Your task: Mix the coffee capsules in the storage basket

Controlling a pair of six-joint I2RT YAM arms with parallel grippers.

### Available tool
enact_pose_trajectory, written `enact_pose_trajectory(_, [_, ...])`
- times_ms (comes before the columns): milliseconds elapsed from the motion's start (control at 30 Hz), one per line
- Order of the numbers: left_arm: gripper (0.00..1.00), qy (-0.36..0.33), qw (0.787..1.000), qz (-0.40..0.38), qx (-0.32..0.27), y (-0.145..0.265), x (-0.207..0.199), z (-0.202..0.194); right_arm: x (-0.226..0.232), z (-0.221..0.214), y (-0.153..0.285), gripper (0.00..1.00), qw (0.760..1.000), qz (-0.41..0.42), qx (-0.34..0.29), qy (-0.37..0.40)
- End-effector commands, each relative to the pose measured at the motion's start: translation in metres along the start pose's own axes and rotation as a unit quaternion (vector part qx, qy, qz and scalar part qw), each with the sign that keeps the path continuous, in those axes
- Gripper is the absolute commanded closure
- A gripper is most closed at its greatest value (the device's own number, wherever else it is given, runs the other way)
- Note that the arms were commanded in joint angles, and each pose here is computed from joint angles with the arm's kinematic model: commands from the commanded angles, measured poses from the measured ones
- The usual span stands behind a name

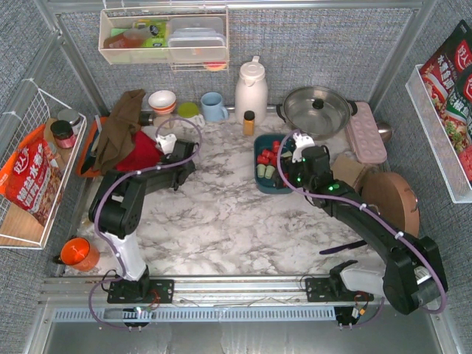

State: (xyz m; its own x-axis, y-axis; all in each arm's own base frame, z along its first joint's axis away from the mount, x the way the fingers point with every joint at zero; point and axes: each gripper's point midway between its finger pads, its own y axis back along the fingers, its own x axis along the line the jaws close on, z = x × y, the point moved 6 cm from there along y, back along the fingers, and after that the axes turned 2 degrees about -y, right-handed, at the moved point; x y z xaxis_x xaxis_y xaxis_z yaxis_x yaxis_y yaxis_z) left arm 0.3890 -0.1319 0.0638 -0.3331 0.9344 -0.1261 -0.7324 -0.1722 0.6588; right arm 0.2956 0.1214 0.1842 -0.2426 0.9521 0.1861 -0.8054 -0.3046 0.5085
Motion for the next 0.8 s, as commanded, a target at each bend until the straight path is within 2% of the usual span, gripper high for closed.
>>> enact_pose_trajectory(0, [0.40,0.022,0.999,0.036,-0.001,-0.006,0.010,-0.001,0.004,0.005,0.001,0.19,1.000,0.012,-0.014,-0.001])
enact_pose_trajectory(433, [0.39,0.059,0.997,0.022,-0.035,0.020,0.011,0.024,0.008,0.002,-0.004,0.19,1.000,0.028,0.001,-0.003])
enact_pose_trajectory(767, [0.41,0.066,0.998,0.010,0.000,-0.006,0.001,0.012,0.007,0.001,-0.005,0.19,1.000,0.028,0.007,0.001])
